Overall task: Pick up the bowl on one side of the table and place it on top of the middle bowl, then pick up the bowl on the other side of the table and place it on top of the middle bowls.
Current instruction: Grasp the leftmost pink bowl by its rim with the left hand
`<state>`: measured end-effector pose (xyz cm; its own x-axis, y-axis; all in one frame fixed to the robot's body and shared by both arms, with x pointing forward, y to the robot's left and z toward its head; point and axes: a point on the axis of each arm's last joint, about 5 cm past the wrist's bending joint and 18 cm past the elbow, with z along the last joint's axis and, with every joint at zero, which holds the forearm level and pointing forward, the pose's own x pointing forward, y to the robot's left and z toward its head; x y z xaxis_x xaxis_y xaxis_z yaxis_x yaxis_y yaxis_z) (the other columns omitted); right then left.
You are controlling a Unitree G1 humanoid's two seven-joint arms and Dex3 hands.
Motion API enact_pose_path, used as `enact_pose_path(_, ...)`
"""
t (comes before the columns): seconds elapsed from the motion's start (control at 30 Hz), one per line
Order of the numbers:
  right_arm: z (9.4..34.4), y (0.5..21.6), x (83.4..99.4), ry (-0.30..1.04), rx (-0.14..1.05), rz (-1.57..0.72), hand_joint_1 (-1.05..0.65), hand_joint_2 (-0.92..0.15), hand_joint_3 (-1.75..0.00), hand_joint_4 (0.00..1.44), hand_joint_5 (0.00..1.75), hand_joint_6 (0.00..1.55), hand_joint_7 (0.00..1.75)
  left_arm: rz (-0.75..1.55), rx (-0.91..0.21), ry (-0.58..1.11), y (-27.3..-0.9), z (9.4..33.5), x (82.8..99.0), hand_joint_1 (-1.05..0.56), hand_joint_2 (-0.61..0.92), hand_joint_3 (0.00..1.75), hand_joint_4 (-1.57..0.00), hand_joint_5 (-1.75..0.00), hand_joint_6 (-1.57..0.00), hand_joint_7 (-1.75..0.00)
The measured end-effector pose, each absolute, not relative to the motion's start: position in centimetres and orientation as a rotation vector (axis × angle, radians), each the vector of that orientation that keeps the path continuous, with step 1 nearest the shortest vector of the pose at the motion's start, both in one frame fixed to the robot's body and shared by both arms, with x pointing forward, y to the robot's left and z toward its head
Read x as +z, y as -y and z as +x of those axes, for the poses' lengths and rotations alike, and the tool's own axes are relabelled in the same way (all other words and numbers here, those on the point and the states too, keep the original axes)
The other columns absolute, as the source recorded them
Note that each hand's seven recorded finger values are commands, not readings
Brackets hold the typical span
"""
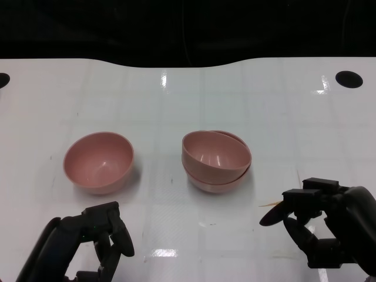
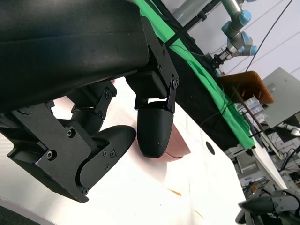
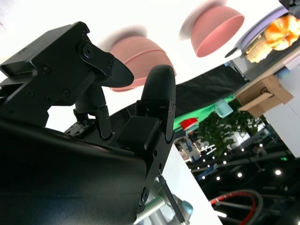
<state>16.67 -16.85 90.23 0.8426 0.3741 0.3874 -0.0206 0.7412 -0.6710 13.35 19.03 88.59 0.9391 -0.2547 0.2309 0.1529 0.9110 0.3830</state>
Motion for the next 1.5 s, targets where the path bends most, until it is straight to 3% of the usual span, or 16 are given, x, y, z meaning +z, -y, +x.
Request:
enact_pose_path(0.1,16.8,16.9,90.0,0.519,0.23,-0.71,-0.05,-0.22,-1.57,0.94,1.75,0.87,1.43,0.36,-0.203,0.276,-19.1,13.4,88.6,-0.13,0.44,1.26,-0.8,-1.37,-0.81,-1.09)
enact_pose_path(0.17,17.0,16.8,89.8,0.495,0.229,-0.709,-0.05,-0.21,-1.6,0.97,1.75,0.84,1.55,0.351,-0.195,0.269,-19.2,13.4,88.7,-0.14,0.48,1.19,-0.77,-1.29,-0.82,-0.93)
enact_pose_path(0.3,17.3,16.5,89.8,0.461,0.239,-0.703,-0.04,-0.18,-1.62,0.98,1.75,0.82,1.66,0.383,-0.193,0.26,-19.2,13.5,89.6,-0.22,0.86,0.33,-0.61,-1.0,-0.76,-0.39)
enact_pose_path(0.4,17.4,16.4,89.8,0.443,0.246,-0.7,-0.04,-0.17,-1.61,0.98,1.75,0.82,1.67,0.471,-0.2,0.263,-19.3,13.6,90.7,-0.31,0.91,0.16,-0.51,-0.87,-0.67,-0.2)
enact_pose_path(0.6,17.4,16.3,89.8,0.437,0.251,-0.697,-0.04,-0.17,-1.61,0.98,1.75,0.81,1.67,0.759,-0.157,0.269,-19.4,13.7,93.1,-0.49,0.92,0.13,-0.4,-0.72,-0.58,-0.07)
enact_pose_path(0.93,17.4,16.3,89.8,0.411,0.256,-0.704,-0.04,-0.19,-1.58,0.95,1.75,0.79,1.67,1.152,-0.027,0.349,-18.3,16.0,94.7,-0.56,0.92,0.04,-0.32,-0.64,-0.47,0.0)
enact_pose_path(1.13,17.2,16.3,89.8,0.411,0.255,-0.704,-0.04,-0.19,-1.58,0.95,1.75,0.78,1.66,1.249,-0.035,0.31,-17.9,17.5,94.9,-0.57,0.89,0.01,-0.27,-0.6,-0.42,-0.01)
enact_pose_path(1.5,17.2,16.2,90.1,0.421,0.25,-0.704,-0.04,-0.19,-1.57,0.96,1.75,0.79,1.66,1.373,-0.169,0.066,-16.5,21.1,93.8,-0.57,0.9,0.0,-0.45,-0.27,-0.44,0.0)
